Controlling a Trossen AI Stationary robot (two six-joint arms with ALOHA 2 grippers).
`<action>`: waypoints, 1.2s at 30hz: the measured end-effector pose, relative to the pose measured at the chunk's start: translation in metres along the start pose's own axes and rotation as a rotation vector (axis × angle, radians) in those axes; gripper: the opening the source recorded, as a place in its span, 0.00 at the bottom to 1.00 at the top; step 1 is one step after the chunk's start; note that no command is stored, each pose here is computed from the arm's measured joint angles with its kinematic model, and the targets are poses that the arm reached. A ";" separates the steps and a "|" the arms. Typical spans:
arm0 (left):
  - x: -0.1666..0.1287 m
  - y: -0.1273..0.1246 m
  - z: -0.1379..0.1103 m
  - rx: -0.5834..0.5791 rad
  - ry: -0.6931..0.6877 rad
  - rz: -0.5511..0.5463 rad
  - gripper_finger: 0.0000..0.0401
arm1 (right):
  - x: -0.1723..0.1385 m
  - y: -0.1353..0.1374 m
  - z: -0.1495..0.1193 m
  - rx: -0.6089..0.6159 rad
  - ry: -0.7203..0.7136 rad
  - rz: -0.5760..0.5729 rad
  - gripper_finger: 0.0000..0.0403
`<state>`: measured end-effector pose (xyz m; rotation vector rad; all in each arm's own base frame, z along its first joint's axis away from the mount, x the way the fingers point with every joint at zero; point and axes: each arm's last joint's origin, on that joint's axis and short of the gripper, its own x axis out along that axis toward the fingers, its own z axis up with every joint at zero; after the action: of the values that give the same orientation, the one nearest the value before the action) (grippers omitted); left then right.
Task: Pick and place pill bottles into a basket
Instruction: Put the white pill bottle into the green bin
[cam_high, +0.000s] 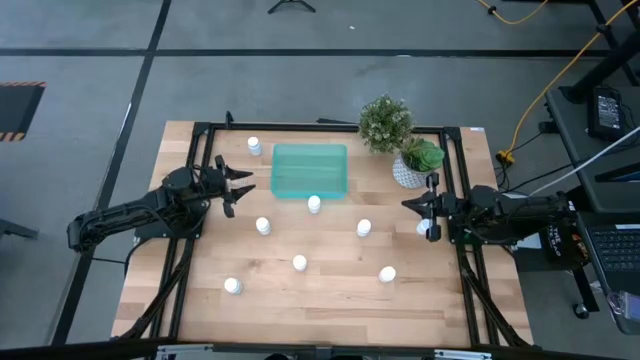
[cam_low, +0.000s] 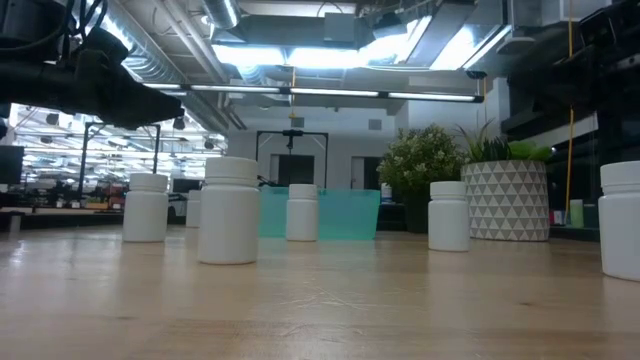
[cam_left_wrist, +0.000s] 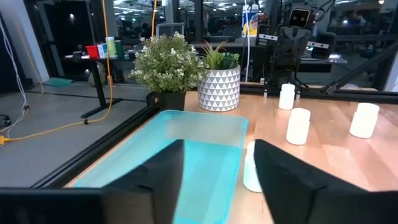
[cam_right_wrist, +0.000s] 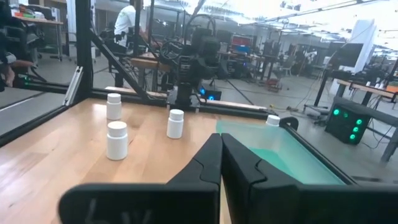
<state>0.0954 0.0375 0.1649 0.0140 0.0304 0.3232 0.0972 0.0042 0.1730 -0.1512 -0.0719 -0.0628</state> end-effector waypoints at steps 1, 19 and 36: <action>0.000 0.000 0.000 0.014 -0.001 0.000 0.54 | 0.000 0.000 0.000 0.002 -0.003 0.000 0.02; -0.001 0.008 -0.001 -0.079 0.000 0.275 0.69 | 0.000 0.000 0.000 0.028 -0.002 0.000 0.02; 0.029 0.017 0.026 -0.137 0.292 0.529 0.69 | 0.000 -0.001 0.000 0.028 0.003 -0.049 0.02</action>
<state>0.1181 0.0626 0.1902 -0.1637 0.2971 0.8538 0.0971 0.0028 0.1735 -0.1211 -0.0740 -0.1108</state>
